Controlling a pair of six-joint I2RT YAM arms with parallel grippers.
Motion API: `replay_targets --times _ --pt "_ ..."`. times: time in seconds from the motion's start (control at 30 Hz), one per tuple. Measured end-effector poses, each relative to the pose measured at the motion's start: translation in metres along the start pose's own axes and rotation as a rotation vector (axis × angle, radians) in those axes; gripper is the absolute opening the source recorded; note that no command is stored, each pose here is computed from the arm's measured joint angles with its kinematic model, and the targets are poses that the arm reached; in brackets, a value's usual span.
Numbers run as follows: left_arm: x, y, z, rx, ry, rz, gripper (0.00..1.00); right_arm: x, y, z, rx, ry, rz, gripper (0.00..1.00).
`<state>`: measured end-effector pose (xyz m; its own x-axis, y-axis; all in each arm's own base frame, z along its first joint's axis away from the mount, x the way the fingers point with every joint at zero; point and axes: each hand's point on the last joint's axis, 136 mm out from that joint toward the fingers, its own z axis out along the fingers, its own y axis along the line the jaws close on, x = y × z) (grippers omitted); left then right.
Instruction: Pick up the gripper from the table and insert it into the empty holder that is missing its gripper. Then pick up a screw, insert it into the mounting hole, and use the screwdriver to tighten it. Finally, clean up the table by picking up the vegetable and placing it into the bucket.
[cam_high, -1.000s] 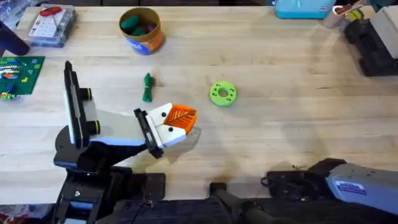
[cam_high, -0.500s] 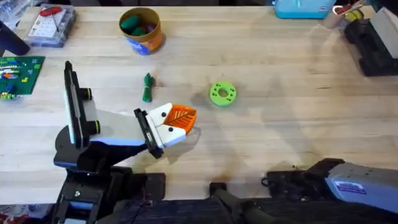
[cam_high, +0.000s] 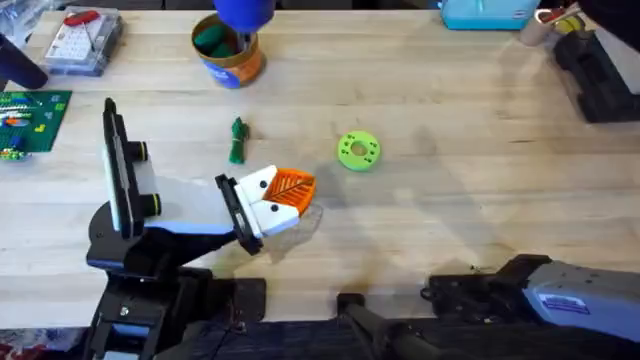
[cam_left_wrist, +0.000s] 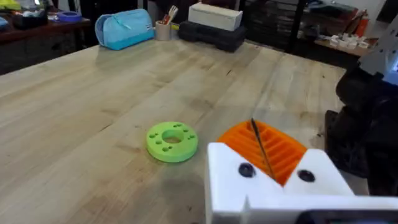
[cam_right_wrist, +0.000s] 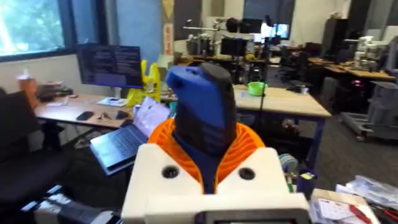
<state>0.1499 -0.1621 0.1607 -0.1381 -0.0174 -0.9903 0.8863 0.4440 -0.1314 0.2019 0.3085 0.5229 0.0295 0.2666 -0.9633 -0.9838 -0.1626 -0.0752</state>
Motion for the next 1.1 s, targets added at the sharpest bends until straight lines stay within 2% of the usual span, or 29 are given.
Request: replay_targets --times 0.33,0.8,1.1 --pt "0.000 0.000 0.000 0.000 0.000 0.000 0.019 0.010 0.017 0.004 -0.088 0.031 -0.004 0.049" --pt "0.000 0.000 0.000 0.000 0.000 0.000 0.019 0.060 0.015 -0.005 -0.097 0.048 0.025 0.050" --pt "0.000 0.000 0.000 0.000 0.000 0.000 0.019 0.082 0.019 -0.004 -0.109 0.065 0.055 0.049"
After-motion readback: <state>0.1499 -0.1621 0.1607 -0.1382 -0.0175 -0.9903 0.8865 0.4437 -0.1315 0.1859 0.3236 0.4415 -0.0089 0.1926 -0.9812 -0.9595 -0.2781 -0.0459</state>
